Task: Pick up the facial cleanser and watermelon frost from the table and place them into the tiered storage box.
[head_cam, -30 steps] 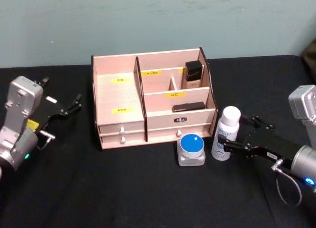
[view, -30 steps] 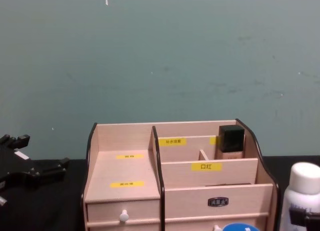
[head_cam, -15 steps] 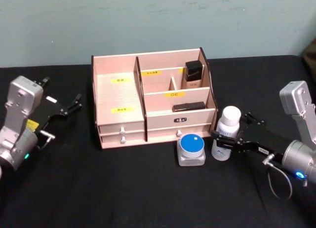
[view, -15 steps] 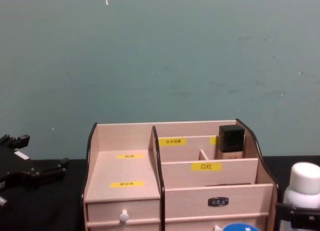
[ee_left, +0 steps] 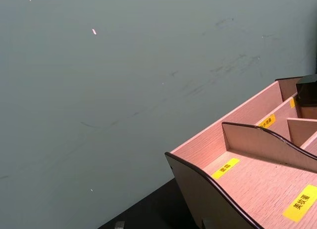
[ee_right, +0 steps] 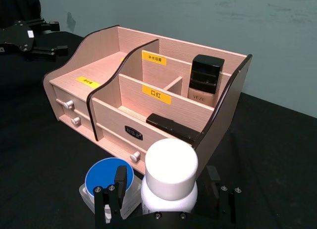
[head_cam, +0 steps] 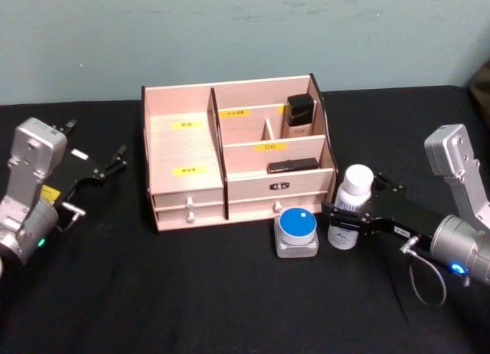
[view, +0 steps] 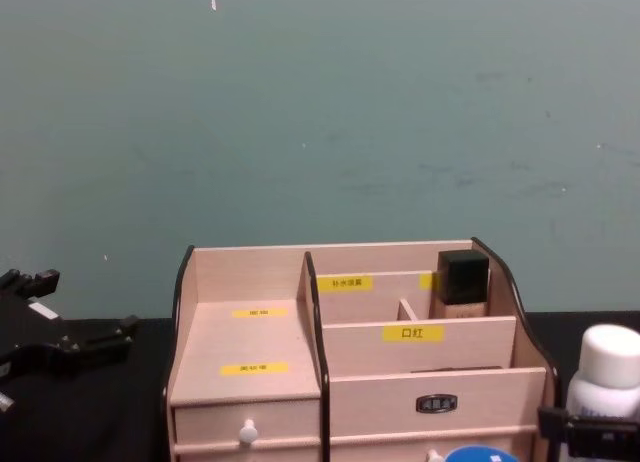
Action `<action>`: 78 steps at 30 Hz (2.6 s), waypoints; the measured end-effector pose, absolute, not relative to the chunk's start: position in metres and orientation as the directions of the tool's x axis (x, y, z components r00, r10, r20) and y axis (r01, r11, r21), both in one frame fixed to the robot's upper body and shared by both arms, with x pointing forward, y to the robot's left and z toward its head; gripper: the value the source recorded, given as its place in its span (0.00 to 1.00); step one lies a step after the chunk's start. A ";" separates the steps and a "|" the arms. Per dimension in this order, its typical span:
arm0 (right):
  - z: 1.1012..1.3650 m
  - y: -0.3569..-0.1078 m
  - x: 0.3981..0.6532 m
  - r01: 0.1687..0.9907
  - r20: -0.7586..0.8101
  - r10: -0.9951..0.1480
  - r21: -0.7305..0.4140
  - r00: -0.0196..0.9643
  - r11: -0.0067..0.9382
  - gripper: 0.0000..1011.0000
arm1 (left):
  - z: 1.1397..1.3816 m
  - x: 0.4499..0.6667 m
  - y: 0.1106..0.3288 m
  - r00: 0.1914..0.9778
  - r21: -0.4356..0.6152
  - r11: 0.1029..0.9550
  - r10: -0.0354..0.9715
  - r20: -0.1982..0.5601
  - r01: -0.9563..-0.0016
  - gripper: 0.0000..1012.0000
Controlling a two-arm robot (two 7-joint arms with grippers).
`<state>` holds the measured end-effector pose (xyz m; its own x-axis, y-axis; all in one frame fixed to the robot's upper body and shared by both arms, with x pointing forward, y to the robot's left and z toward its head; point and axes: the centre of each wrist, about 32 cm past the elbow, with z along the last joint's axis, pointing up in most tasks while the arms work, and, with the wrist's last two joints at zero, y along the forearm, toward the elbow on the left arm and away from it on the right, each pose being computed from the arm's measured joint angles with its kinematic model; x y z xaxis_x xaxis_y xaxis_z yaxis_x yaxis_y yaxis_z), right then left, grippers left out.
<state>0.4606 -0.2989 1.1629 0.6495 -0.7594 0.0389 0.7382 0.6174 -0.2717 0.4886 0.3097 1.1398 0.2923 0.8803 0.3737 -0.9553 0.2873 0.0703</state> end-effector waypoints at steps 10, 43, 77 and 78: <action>1.163 -0.299 0.460 0.739 0.037 -0.760 -0.271 0.649 0.617 0.93 | 1.140 0.489 0.310 0.292 0.070 0.287 0.880 0.374 -0.955 1.00; 1.165 -0.300 0.461 0.729 0.019 -0.752 -0.261 0.659 0.633 0.59 | 1.140 0.489 0.310 0.292 0.070 0.287 0.880 0.374 -0.955 1.00; 1.284 -0.270 0.498 0.639 0.275 -0.582 -0.212 0.765 0.740 0.59 | 1.140 0.489 0.310 0.292 0.070 0.287 0.880 0.374 -0.955 1.00; 1.285 -0.269 0.501 0.639 0.274 -0.583 -0.206 0.765 0.741 0.59 | 1.140 0.489 0.310 0.292 0.070 0.287 0.880 0.374 -0.955 1.00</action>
<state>0.5006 -0.2691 1.2846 0.7647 -0.5831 0.2743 0.6390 0.7411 -0.2059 0.4886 0.3097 1.1398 0.2923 0.8803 0.3737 -0.9552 0.2874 0.0703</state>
